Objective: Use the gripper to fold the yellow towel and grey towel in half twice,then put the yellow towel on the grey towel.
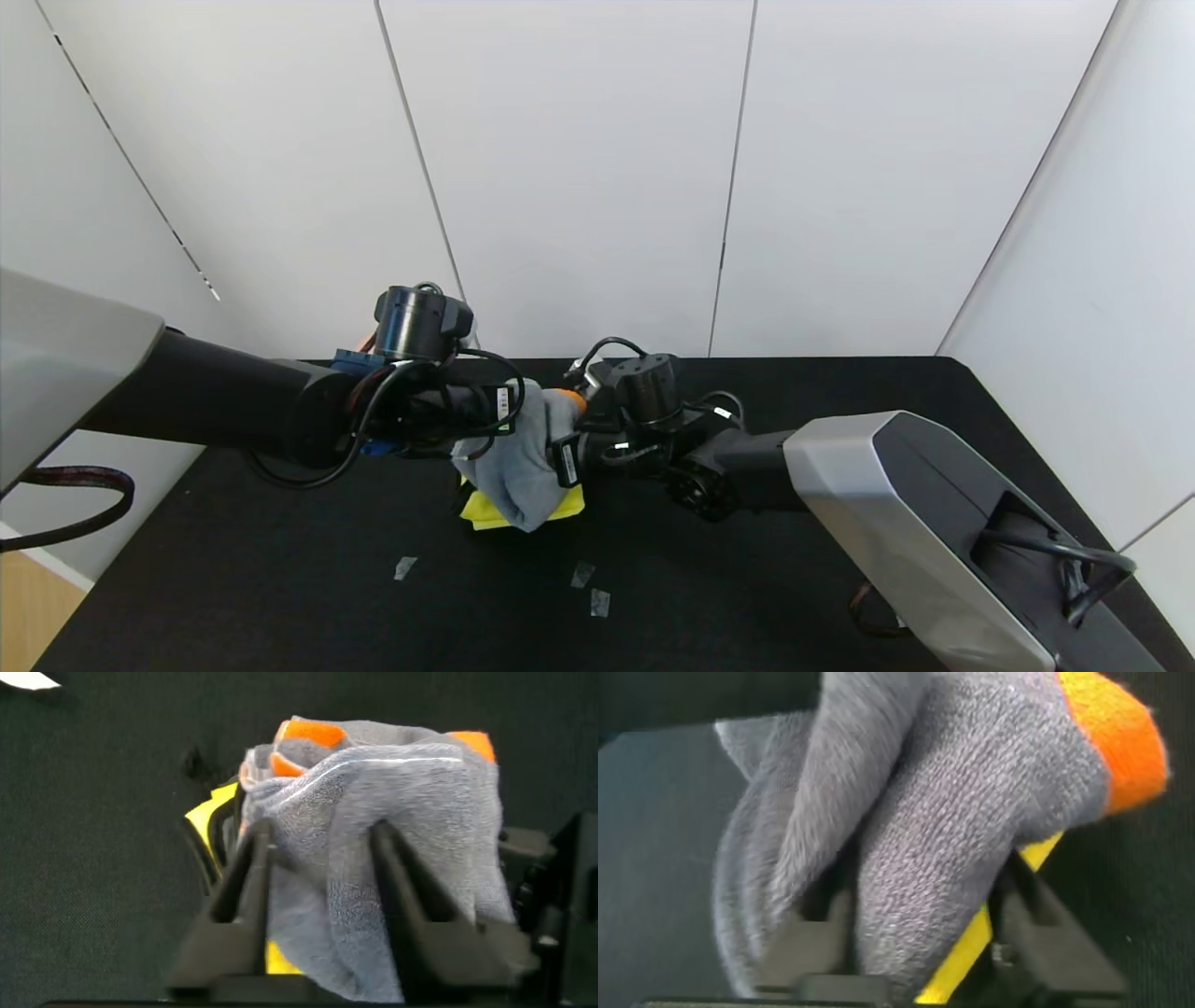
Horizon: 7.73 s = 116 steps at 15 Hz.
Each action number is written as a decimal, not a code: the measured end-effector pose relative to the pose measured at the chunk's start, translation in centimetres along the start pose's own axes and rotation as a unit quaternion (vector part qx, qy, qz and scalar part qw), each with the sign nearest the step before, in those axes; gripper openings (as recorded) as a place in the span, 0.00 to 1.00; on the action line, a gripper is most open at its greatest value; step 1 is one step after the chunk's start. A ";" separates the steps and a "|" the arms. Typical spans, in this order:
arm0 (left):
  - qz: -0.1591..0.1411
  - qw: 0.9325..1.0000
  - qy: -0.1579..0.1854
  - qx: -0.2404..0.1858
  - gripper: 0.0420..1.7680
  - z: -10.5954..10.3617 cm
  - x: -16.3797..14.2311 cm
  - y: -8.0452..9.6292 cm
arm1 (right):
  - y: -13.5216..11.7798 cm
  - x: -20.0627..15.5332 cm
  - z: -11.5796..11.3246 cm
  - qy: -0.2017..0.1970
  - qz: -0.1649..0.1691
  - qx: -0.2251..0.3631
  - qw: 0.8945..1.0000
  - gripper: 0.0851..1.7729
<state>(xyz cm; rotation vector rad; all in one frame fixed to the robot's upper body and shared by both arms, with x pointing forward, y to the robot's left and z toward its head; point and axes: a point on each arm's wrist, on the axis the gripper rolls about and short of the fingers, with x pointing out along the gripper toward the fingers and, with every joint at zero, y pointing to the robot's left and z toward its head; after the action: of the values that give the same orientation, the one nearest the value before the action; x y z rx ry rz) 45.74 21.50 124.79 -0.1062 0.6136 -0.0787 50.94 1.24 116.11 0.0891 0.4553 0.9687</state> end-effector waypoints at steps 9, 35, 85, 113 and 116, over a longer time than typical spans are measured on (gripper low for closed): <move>0.005 1.000 -0.022 -0.008 0.81 1.4 -1.2 1.0 | -0.1 0.3 -0.4 -0.002 -0.001 -0.001 1.000 0.81; -0.039 0.997 -0.062 -0.005 0.96 2.5 -6.5 -0.6 | -4.0 -3.8 4.9 -0.100 -0.057 -0.065 0.991 0.96; -0.306 0.950 0.054 -0.038 0.97 -3.8 7.8 -0.3 | -7.7 -16.5 1.7 -0.135 -0.138 -0.048 0.980 0.96; -0.149 0.979 -0.082 0.110 0.97 0.4 -25.3 1.5 | 2.0 -34.0 1.0 -0.072 -0.270 -0.007 0.960 0.96; -0.111 0.981 -0.106 0.118 0.97 -1.5 -28.4 2.4 | 3.1 -37.3 0.4 -0.070 -0.322 0.004 0.944 0.96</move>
<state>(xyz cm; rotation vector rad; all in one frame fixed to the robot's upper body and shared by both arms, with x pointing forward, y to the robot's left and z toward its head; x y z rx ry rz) 21.89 26.78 139.47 0.0477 0.3745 -0.3517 30.86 -27.18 129.77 0.0120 0.3225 0.3124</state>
